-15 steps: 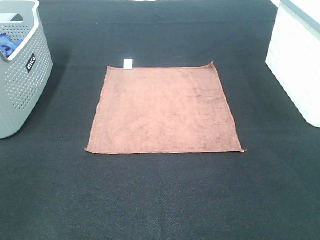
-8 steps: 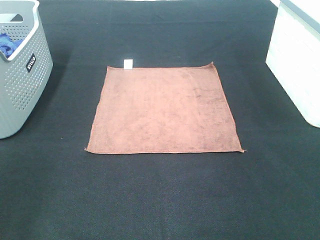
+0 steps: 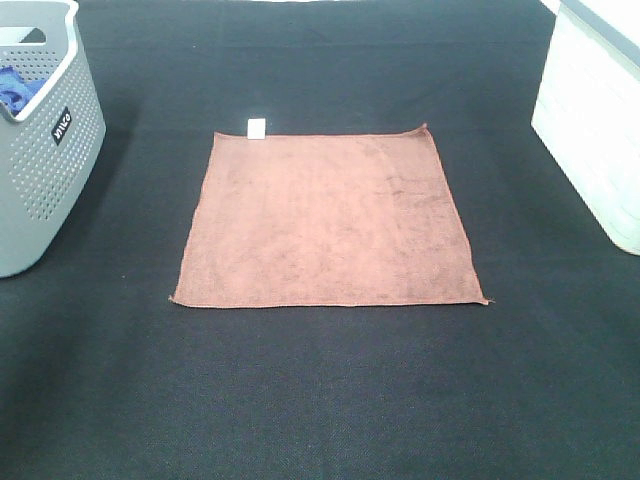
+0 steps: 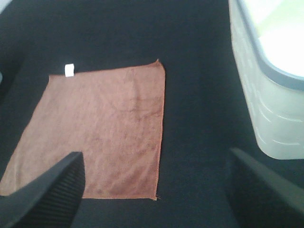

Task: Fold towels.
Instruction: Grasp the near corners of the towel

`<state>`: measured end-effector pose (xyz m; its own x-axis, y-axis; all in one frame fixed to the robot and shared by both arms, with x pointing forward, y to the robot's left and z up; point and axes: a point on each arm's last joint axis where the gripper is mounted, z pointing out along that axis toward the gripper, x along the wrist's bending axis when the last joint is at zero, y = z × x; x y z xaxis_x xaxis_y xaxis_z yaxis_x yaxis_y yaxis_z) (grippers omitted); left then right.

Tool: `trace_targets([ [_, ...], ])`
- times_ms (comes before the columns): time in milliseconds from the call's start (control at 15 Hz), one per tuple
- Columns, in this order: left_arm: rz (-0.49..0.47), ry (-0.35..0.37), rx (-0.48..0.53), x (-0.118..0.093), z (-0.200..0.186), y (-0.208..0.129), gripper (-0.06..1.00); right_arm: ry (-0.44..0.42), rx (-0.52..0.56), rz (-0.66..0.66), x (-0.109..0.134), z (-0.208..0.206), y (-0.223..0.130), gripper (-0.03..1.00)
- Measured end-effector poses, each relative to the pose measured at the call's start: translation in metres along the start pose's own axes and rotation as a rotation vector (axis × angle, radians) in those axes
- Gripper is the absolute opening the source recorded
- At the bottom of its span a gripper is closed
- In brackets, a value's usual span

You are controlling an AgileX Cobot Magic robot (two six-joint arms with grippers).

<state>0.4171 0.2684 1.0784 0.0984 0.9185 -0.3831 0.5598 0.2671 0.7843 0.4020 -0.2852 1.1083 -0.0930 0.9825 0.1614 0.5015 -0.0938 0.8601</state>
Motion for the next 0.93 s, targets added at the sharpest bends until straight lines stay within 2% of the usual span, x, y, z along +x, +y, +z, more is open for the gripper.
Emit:
trace_targets([
  [200,0.034,-0.068,0.159,-0.009,0.063,0.02,0.57,0.102,0.16,-0.018,0.002,0.058,0.027,0.75],
  [400,0.04,-0.112,0.291,-0.019,0.139,0.032,0.57,0.218,0.25,-0.015,0.005,0.119,0.057,0.75],
  [733,0.01,-0.098,0.374,-0.006,0.239,0.038,0.57,0.275,0.373,-0.004,-0.006,0.218,0.076,0.69],
  [800,0.01,-0.098,0.374,-0.006,0.239,0.038,0.57,0.275,0.373,-0.004,-0.006,0.218,0.076,0.69],
  [933,0.005,-0.112,0.412,-0.003,0.265,0.036,0.57,0.315,0.461,-0.002,-0.01,0.253,0.07,0.66],
])
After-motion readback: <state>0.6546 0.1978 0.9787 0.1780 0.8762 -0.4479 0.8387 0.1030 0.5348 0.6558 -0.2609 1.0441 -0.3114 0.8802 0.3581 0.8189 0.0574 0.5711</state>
